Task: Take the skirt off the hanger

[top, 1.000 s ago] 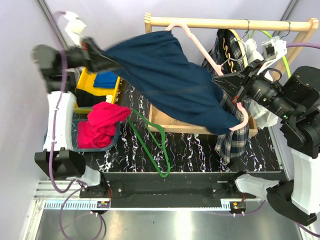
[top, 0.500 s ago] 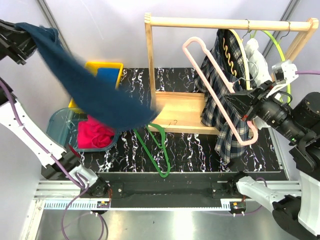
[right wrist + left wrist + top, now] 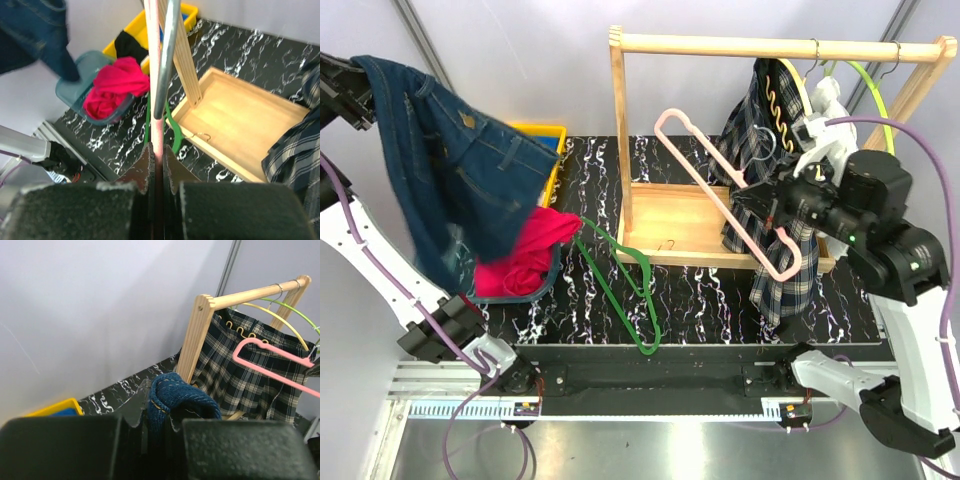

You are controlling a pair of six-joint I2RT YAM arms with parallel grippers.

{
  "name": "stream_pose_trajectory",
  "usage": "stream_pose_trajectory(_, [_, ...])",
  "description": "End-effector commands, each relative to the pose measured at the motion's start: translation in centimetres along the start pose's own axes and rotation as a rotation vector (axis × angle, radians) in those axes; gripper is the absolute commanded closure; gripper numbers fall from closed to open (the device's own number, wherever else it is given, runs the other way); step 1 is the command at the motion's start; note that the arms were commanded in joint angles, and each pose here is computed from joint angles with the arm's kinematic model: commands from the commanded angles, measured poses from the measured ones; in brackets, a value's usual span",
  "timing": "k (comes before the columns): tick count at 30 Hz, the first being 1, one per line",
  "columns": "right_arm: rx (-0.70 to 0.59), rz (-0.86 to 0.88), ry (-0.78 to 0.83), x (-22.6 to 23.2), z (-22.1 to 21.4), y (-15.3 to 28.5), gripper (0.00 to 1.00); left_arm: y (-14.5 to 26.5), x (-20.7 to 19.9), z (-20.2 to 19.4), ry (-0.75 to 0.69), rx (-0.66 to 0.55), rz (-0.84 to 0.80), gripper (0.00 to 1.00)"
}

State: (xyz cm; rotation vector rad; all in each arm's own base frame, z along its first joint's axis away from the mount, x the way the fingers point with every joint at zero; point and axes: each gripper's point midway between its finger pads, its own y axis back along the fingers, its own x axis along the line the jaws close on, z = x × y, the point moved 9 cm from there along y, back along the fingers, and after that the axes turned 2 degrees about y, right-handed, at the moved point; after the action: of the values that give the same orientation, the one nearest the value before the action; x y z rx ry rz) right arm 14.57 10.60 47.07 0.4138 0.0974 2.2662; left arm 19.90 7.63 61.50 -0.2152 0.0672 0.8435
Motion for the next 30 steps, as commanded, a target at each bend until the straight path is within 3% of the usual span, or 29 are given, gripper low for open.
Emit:
stream_pose_trajectory(1, [-0.057,0.053,0.033,0.4,0.8,-0.2,1.0,0.6,-1.8,-0.1,-0.077,-0.042,0.012,1.0])
stream_pose_trajectory(8, [-0.038,0.059,0.074,0.7,0.8,-0.5,1.0,2.4,1.0,-2.3,-0.034,-0.015,0.079,1.0])
stream_pose_trajectory(20, [0.0,0.065,0.089,1.2,-0.1,-1.7,1.0,2.3,-0.7,-1.8,-0.118,-0.013,0.067,1.0])
stream_pose_trajectory(25, [0.027,0.079,0.103,1.6,-0.6,-3.1,1.0,3.0,-0.6,-5.1,-0.115,0.051,0.07,1.0])
stream_pose_trajectory(30, [0.073,0.105,0.158,3.4,-1.7,-6.2,1.0,5.0,1.1,-12.7,-0.012,0.191,0.082,1.0])
